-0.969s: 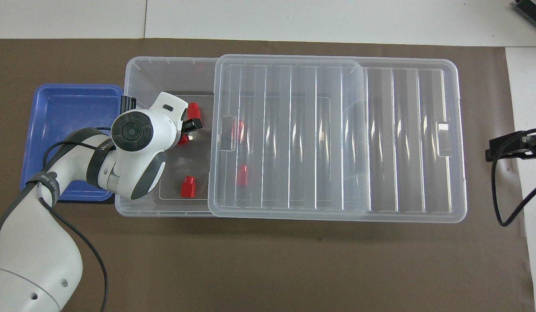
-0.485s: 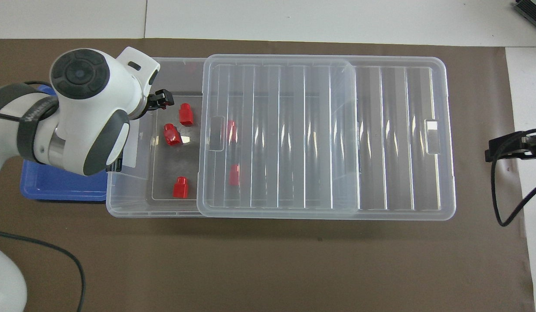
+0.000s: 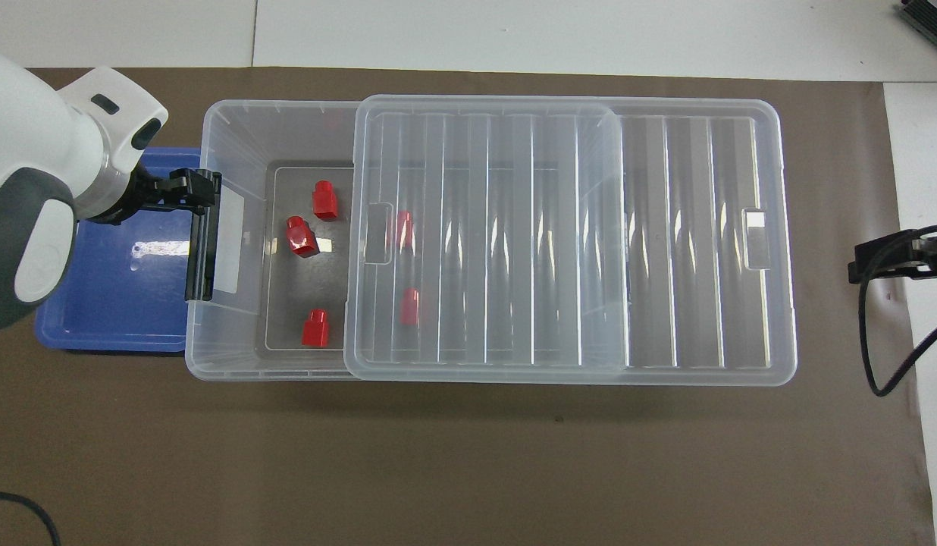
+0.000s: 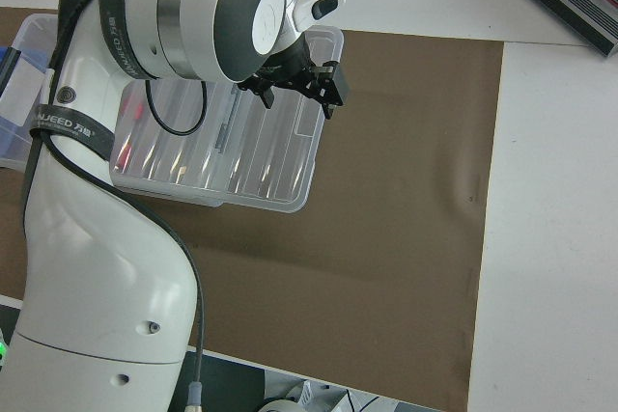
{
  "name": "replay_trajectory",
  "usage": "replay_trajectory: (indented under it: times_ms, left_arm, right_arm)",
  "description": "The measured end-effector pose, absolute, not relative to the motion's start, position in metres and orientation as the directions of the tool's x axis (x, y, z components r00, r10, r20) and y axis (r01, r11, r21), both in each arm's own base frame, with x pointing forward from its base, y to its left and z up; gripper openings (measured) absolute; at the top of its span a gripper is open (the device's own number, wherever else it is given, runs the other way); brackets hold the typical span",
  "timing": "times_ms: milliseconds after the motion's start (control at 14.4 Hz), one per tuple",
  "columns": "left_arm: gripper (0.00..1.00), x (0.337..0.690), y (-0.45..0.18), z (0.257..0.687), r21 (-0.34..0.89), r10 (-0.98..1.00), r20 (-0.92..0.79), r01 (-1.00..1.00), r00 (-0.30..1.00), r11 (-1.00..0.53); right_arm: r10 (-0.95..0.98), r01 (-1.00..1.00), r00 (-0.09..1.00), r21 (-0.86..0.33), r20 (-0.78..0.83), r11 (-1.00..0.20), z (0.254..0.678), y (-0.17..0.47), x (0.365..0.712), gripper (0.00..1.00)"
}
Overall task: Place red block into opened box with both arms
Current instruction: 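Withdraw the left gripper back over the blue tray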
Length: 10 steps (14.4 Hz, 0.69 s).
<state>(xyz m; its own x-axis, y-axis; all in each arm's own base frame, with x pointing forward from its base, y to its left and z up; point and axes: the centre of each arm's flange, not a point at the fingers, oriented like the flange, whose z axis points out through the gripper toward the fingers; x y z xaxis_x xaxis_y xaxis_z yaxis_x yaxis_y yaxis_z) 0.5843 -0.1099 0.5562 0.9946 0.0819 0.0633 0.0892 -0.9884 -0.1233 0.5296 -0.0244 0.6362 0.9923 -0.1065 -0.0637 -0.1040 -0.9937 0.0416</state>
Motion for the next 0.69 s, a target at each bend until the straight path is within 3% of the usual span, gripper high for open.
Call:
replay_trajectory:
  times_ms: [415, 692]
  left_arm:
    - [1.0, 0.544, -0.035, 0.599, -0.149, 0.113, -0.056, 0.104, 0.992, -0.983]
    - [1.0, 0.537, -0.036, 0.597, -0.129, 0.115, -0.08, 0.104, 0.99, -0.986]
  right_arm:
    - [-0.107, -0.104, 0.992, 0.042, -0.064, -0.994, 0.636, -0.024, 0.53, 1.0]
    - [-0.107, -0.104, 0.992, 0.042, -0.064, -0.994, 0.636, -0.024, 0.53, 1.0]
